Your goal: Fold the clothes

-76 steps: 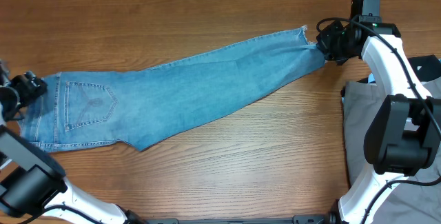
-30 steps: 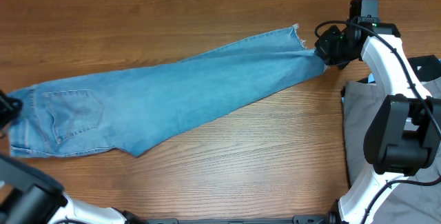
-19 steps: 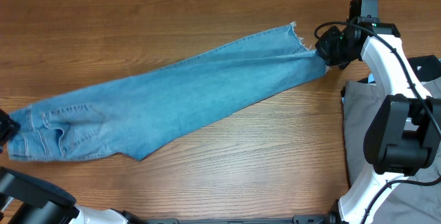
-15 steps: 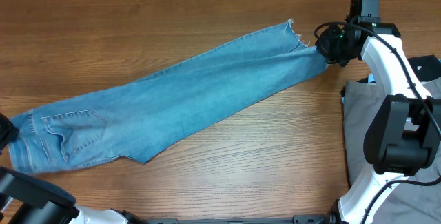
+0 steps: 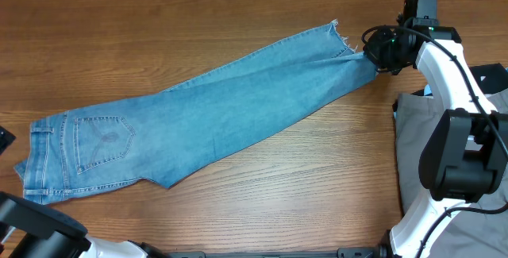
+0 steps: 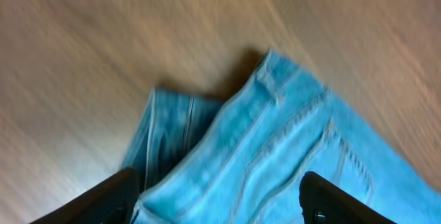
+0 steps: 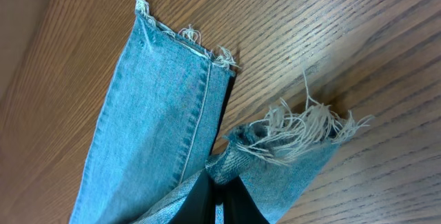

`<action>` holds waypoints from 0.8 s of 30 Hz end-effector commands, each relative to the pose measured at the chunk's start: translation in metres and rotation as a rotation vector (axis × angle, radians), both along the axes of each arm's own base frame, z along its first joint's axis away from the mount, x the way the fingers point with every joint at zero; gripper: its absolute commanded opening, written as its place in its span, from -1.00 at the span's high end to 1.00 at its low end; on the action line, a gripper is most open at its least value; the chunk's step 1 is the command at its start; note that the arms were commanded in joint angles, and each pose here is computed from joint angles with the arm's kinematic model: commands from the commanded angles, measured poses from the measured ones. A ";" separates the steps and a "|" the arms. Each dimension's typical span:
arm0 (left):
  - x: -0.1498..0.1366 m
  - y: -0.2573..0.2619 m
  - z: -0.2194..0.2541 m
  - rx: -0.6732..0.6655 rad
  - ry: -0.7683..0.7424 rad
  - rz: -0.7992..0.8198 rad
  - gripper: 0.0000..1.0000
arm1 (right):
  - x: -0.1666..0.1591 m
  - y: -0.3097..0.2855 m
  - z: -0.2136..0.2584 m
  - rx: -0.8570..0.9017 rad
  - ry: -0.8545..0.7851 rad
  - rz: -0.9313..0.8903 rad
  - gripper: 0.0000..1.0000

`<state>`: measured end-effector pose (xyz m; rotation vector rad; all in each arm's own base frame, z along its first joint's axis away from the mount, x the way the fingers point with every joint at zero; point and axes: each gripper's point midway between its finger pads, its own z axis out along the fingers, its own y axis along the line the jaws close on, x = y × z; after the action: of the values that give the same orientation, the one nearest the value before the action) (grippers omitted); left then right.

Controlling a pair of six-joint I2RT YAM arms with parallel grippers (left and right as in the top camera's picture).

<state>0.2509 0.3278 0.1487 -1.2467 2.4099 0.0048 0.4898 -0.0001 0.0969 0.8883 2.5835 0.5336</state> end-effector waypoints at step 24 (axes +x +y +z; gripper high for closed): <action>0.124 -0.016 -0.140 -0.190 -0.313 -0.322 -0.25 | -0.008 -0.009 -0.005 -0.020 0.038 -0.011 0.89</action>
<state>0.3705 0.3191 0.0200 -0.8613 2.3171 -0.4681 0.4823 -0.0008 0.0933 0.9042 2.6141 0.5201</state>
